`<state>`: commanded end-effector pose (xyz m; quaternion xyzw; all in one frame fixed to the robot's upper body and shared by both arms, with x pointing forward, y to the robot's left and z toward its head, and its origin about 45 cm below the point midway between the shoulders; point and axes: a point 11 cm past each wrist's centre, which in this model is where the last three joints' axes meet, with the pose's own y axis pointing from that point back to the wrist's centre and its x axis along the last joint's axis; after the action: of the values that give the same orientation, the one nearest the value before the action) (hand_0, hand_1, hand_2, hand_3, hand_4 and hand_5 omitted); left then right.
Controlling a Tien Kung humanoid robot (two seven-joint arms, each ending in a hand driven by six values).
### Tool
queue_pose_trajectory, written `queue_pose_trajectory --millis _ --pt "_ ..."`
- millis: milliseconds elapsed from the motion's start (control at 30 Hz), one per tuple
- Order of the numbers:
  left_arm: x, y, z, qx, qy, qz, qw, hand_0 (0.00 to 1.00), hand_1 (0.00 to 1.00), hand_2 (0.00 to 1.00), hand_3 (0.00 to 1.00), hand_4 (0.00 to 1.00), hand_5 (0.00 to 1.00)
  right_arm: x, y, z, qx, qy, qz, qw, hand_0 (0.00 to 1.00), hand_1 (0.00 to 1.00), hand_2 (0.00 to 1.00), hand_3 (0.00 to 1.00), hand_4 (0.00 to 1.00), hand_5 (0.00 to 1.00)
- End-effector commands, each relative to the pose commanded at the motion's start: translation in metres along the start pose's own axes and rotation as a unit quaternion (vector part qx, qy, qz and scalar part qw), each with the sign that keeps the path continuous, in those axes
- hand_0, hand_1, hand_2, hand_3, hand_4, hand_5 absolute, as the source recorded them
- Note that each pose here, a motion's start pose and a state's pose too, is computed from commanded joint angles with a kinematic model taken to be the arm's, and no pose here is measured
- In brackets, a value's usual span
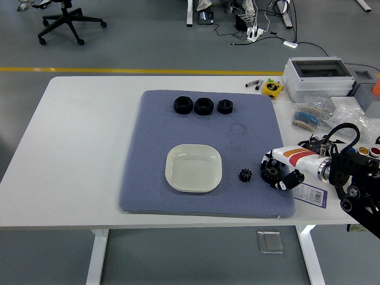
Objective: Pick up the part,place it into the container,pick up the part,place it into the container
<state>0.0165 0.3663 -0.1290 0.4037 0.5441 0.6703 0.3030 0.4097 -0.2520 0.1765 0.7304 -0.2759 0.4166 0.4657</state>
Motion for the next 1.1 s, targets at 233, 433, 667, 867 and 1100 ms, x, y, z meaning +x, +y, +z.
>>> queue_pose_trajectory --millis 233,433,667,867,1100 --pt "0.000 0.000 0.000 0.000 0.000 0.000 1.000 0.863 0.817 0.848 0.609 0.540 0.722 0.015 0.006 -0.013 0.022 0.007 0.028 0.999 0.473 0.401 0.445 0.440 0.571 0.002" --pt "0.000 0.000 -0.001 0.000 0.000 -0.001 1.000 0.864 0.818 0.849 0.609 0.540 0.722 0.032 0.009 -0.037 0.056 0.027 0.066 0.996 0.468 0.391 0.436 0.433 0.577 0.002" --pt "-0.001 0.000 0.000 -0.001 0.001 -0.001 1.000 0.863 0.817 0.848 0.609 0.538 0.720 0.043 0.011 -0.083 0.118 0.066 0.094 0.986 0.477 0.389 0.433 0.430 0.560 0.002" --pt "0.000 0.000 -0.002 0.001 0.001 0.000 1.000 0.863 0.817 0.849 0.609 0.539 0.722 0.047 0.001 -0.124 0.162 0.095 0.095 0.978 0.479 0.390 0.435 0.430 0.552 0.002" --pt "0.000 0.000 -0.001 0.000 0.002 0.003 1.000 0.863 0.817 0.849 0.608 0.539 0.722 0.047 -0.027 -0.155 0.165 0.118 0.086 0.975 0.466 0.400 0.444 0.442 0.621 0.002"
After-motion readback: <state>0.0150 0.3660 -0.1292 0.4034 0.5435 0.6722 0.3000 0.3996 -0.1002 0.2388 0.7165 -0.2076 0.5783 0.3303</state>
